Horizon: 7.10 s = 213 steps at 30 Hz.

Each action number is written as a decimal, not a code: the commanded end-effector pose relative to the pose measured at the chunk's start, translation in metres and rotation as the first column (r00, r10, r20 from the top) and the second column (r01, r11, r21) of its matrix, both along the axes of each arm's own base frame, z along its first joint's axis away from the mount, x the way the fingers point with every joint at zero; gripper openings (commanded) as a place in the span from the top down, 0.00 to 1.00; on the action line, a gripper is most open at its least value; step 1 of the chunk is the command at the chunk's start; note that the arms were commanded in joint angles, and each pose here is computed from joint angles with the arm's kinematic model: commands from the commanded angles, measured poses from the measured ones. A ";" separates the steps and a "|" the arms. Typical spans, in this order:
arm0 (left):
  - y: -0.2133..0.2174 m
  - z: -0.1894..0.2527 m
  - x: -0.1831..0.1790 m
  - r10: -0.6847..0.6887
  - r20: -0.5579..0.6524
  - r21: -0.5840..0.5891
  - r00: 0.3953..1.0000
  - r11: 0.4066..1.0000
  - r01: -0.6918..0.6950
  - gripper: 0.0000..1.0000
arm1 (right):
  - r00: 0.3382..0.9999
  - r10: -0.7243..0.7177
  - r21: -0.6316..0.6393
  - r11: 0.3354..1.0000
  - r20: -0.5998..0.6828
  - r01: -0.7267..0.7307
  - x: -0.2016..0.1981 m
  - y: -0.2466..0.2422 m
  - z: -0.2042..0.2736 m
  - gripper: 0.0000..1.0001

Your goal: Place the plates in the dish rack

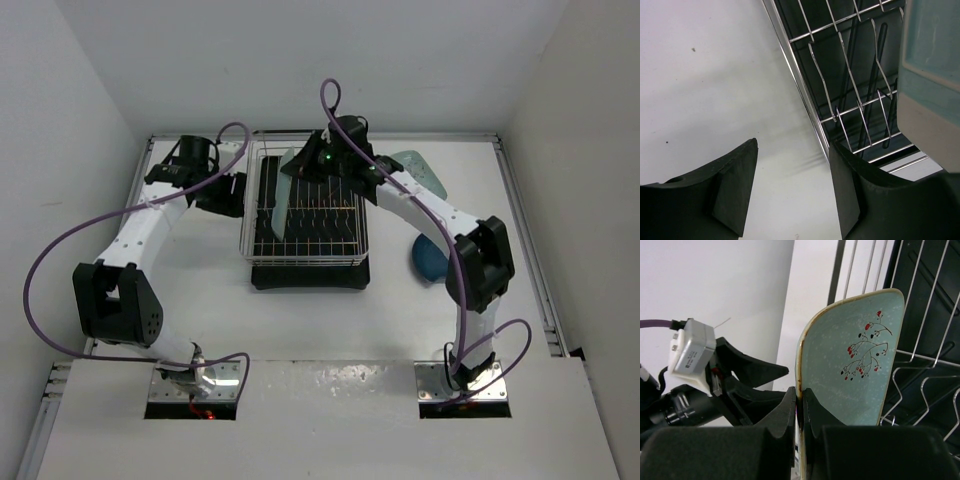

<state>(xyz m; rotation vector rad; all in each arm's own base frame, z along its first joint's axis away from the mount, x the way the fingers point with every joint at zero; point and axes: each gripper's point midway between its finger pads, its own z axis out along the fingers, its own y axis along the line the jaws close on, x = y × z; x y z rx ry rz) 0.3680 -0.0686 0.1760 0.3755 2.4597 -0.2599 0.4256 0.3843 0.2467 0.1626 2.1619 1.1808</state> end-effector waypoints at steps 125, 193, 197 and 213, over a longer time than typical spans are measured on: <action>0.027 -0.030 0.014 0.013 -0.080 0.084 0.997 0.996 -0.006 0.24 | 0.984 0.022 -0.925 0.340 -0.174 -0.171 0.029 -0.315 -0.235 1.00; 0.029 0.007 0.005 0.017 0.007 0.018 1.000 1.000 -0.018 0.24 | 0.874 -0.255 0.035 0.964 0.413 0.265 -0.016 -0.242 0.130 1.00; 0.027 0.007 0.002 0.012 0.007 0.011 1.000 1.000 -0.012 0.24 | 0.905 -0.167 0.256 0.964 0.392 0.067 -0.051 -0.167 0.157 1.00; 0.031 0.016 -0.004 0.021 0.033 0.010 0.999 1.000 -0.022 0.24 | 0.955 0.010 0.309 0.945 0.297 -0.106 -0.063 -0.048 0.112 1.00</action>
